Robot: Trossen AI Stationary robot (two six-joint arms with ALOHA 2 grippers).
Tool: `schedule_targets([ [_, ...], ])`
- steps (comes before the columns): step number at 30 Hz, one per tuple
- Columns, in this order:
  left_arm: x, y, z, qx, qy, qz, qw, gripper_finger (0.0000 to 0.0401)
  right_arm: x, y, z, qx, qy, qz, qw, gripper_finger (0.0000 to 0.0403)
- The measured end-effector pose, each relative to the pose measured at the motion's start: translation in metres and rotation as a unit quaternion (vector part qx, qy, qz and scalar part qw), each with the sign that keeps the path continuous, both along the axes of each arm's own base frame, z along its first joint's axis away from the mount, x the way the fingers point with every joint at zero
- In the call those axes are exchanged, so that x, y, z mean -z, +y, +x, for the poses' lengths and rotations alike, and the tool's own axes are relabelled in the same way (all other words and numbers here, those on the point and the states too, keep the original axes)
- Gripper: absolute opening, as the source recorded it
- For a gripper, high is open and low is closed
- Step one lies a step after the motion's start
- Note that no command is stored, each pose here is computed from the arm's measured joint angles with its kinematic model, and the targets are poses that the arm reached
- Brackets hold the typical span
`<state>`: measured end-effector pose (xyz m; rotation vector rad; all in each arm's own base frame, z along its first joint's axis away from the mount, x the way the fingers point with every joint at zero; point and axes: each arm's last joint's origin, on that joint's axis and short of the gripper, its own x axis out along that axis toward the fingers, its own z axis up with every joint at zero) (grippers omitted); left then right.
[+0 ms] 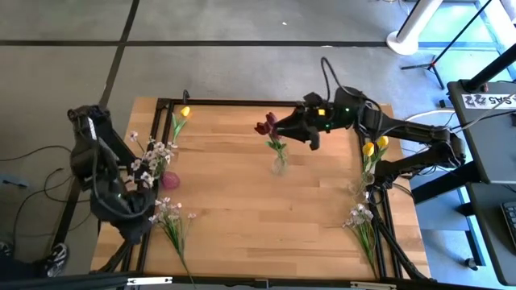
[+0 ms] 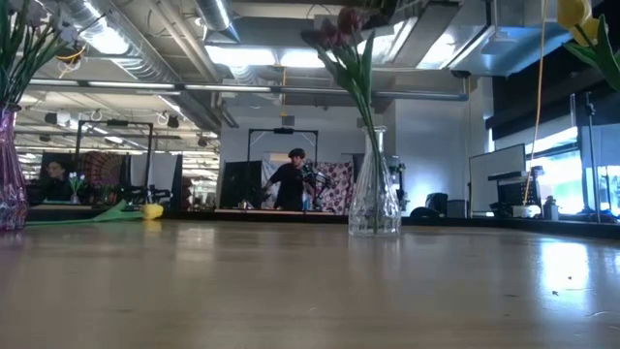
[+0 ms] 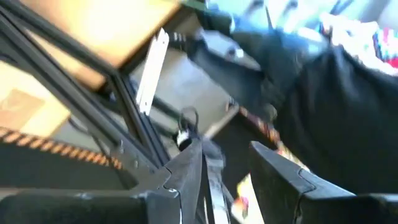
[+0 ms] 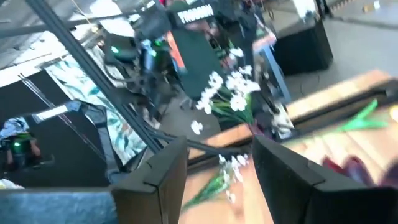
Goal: Sort flowers into vase by color
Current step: Adjust the red tulips in the top transparent vase, then put the left white flowers into the violet vase
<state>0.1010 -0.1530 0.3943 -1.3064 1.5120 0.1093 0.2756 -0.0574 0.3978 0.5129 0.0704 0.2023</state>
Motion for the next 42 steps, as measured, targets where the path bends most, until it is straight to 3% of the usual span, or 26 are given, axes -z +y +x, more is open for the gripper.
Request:
schedule_targets([
  [4,0.009,-0.014,-0.005,-0.026,-0.019,0.060,0.998,0.0127,-0.013,0.012,-0.009,-0.001,-0.041,-0.023,0.999,0.0182],
  [9,0.026,-0.043,-0.005,0.001,-0.007,0.099,0.995,0.0130,-0.030,0.030,-0.025,-0.003,-0.087,-0.055,0.995,0.0182],
  [16,0.053,-0.070,0.010,-0.072,0.058,0.147,0.985,0.0174,-0.043,0.052,-0.042,0.002,-0.121,-0.072,0.990,0.0182],
  [21,0.070,-0.074,0.022,-0.191,0.127,0.185,0.956,0.0204,-0.048,0.066,-0.051,-0.010,-0.132,-0.067,0.989,0.0182],
  [26,0.088,-0.074,0.046,-0.242,0.147,0.227,0.932,0.0205,-0.047,0.082,-0.058,-0.014,-0.113,-0.055,0.992,0.0182],
  [35,0.131,-0.086,0.077,-0.245,0.187,0.288,0.907,0.0204,-0.046,0.119,-0.065,-0.023,-0.101,-0.023,0.994,0.0182],
  [42,0.184,-0.088,0.066,-0.293,0.215,0.283,0.887,0.0203,-0.046,0.151,-0.078,-0.051,-0.087,0.032,0.994,0.0182],
])
